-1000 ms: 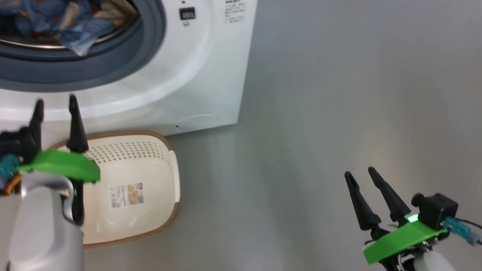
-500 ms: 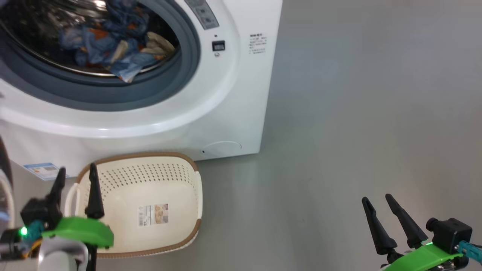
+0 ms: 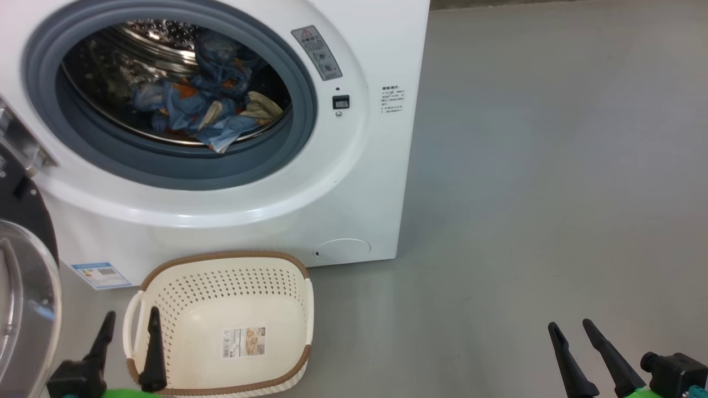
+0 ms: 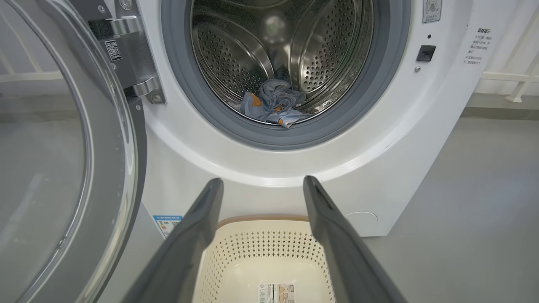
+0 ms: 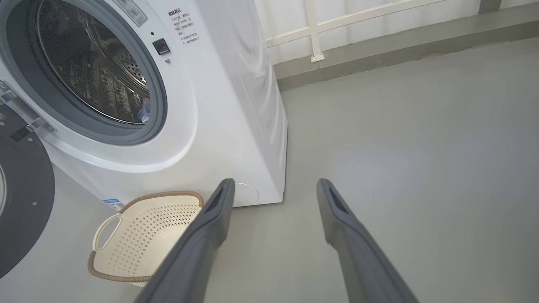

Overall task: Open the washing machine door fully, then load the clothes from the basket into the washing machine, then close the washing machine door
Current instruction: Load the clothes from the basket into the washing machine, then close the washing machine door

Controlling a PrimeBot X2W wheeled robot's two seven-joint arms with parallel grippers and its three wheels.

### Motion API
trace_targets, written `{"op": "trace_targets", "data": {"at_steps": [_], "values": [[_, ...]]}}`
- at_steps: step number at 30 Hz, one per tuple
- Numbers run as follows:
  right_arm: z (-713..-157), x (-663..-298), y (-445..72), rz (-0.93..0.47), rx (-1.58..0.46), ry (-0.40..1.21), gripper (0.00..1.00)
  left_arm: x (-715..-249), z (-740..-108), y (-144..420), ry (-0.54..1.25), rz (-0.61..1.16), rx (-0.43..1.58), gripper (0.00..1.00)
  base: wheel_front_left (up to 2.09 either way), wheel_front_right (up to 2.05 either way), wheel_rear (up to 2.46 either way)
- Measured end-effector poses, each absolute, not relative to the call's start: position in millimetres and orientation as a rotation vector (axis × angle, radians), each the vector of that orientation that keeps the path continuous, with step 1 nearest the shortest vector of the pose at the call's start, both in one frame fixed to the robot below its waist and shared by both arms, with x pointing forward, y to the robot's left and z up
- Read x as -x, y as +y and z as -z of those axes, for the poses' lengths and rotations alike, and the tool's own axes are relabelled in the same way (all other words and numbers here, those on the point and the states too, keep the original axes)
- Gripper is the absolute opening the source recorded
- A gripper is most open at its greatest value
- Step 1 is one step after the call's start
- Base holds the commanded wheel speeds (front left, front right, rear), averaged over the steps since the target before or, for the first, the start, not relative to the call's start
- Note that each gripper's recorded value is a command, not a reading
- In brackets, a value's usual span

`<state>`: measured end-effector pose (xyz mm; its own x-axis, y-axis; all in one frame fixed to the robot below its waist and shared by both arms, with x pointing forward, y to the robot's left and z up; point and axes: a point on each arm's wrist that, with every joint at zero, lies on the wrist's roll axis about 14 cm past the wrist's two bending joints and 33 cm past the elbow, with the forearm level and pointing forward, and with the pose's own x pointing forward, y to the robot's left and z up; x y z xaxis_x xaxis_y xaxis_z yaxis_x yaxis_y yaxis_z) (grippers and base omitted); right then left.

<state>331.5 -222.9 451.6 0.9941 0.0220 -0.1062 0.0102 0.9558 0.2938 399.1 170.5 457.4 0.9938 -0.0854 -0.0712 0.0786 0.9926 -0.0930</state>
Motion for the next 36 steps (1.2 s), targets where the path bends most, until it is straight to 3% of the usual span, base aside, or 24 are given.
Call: {"op": "trace_targets", "data": {"at_steps": [8,26,36], "values": [[-453,-330,-221,-0.017,-0.297,0.105,1.00,-379,-454,179,0.085,0.060,0.100,1.00,0.00,0.00,0.00],[-451,-333,-219,-0.022,-0.297,0.112,1.00,-380,-456,181,0.075,0.050,0.115,1.00,-0.02,0.02,0.00],[-451,-334,-217,-0.028,-0.298,0.114,1.00,-381,-459,183,0.064,0.047,0.114,1.00,-1.00,1.00,0.00]]}}
